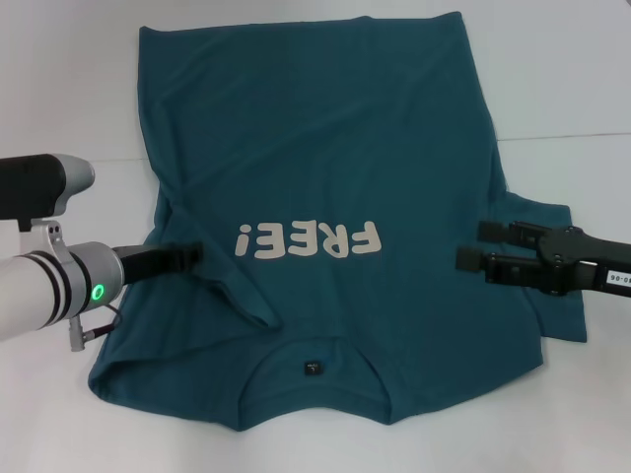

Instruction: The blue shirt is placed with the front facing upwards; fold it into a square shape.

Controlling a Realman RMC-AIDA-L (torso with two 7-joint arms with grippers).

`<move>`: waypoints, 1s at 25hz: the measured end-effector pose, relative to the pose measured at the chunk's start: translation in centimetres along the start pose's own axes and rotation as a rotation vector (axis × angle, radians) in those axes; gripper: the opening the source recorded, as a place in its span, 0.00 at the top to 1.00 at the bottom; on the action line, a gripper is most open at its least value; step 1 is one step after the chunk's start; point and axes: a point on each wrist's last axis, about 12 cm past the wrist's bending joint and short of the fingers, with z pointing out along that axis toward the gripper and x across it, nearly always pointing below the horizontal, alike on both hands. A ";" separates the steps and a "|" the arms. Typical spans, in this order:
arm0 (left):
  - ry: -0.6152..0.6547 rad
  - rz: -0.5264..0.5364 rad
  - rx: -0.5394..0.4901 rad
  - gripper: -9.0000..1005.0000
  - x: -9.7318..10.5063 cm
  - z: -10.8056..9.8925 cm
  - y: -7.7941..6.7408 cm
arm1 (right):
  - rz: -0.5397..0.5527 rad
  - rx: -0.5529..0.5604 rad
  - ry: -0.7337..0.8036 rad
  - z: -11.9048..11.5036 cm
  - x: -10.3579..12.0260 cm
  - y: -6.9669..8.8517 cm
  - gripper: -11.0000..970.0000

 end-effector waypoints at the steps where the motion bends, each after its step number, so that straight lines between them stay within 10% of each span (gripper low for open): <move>1: 0.004 0.001 0.002 0.50 0.0 0.1 -0.1 | 0.000 0.000 0.000 0.0 0.0 0.0 0.06; 19: 0.003 0.025 0.047 1.00 -0.8 0.8 -1.4 | 0.002 0.006 -0.002 -0.1 0.0 -0.1 0.06; 25: -0.025 0.033 0.073 0.99 -1.4 0.8 -2.0 | 0.005 0.012 -0.010 -0.2 0.0 -0.1 0.06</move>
